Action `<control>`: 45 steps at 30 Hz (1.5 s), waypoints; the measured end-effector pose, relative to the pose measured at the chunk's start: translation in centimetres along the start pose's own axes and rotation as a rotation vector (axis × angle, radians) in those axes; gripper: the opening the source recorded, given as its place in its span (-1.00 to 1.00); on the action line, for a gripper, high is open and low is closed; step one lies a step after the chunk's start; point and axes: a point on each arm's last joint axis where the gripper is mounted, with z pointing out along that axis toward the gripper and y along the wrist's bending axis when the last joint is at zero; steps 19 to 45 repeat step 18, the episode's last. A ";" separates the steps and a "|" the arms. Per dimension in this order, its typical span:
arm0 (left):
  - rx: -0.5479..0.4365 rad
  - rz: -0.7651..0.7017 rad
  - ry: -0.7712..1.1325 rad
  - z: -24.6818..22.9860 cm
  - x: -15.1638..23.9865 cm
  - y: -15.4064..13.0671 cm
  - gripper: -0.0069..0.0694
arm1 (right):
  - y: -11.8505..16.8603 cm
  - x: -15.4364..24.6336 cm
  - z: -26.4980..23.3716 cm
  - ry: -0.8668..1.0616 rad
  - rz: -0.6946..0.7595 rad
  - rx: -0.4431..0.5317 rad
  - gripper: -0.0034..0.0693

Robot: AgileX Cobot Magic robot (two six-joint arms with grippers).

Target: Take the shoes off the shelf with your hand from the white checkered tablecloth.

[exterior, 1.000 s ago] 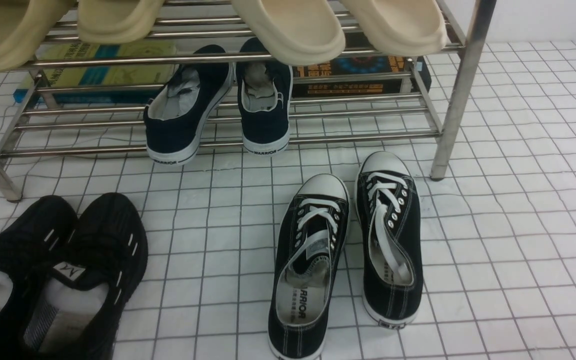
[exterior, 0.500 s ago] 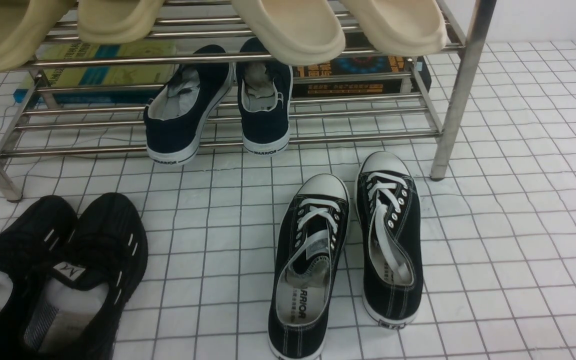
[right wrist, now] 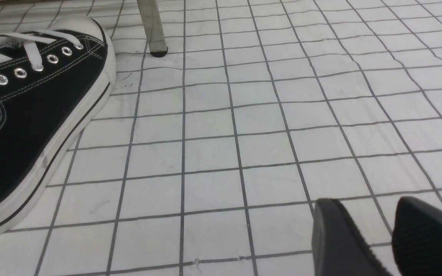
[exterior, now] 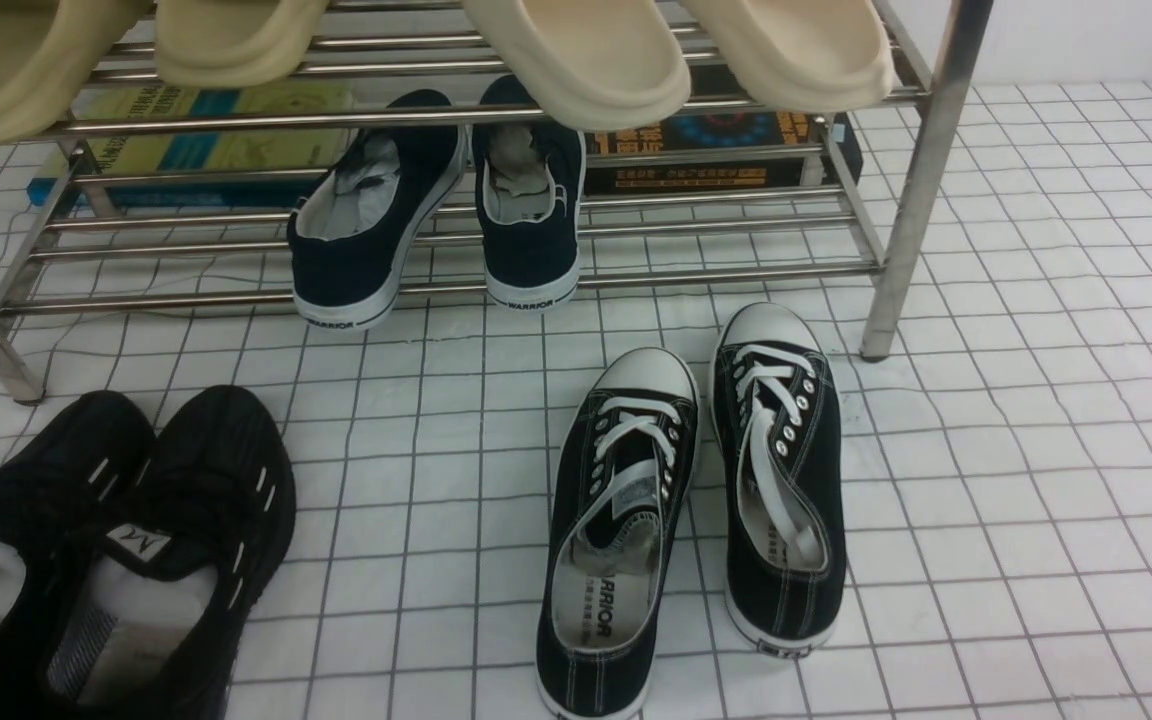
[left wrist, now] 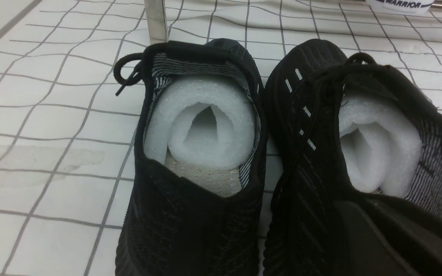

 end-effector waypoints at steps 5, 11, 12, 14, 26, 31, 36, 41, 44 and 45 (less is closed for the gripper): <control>0.000 0.000 0.000 0.0 0.0 0.0 -0.66 | 0.0 0.0 0.0 0.000 0.000 0.000 -0.25; 0.000 0.000 0.000 0.0 0.0 0.0 -0.66 | 0.0 0.0 0.0 0.000 0.000 0.000 -0.25; 0.000 0.000 0.000 0.0 0.0 0.0 -0.65 | 0.0 0.0 0.0 0.000 0.000 0.000 -0.25; 0.000 0.000 0.000 0.0 0.0 0.0 -0.65 | 0.0 0.0 0.0 0.000 0.000 0.000 -0.25; 0.000 0.000 0.000 0.0 0.0 0.0 -0.64 | 0.0 0.0 0.0 0.000 0.000 0.000 -0.25; 0.000 0.000 0.000 0.0 0.0 0.0 -0.64 | 0.0 0.0 0.0 0.000 0.000 0.000 -0.25; 0.000 0.000 0.000 0.0 0.0 0.0 -0.64 | 0.0 0.0 0.0 0.000 0.000 0.000 -0.25; 0.000 0.000 0.000 0.0 0.0 0.0 -0.64 | 0.0 0.0 0.0 0.000 0.000 0.000 -0.25; 0.000 0.000 0.000 0.0 0.0 0.0 -0.64 | 0.0 0.0 0.0 0.000 0.000 0.000 -0.25; 0.000 0.000 0.000 0.0 0.0 0.0 -0.64 | 0.0 0.0 0.0 0.000 0.000 0.000 -0.25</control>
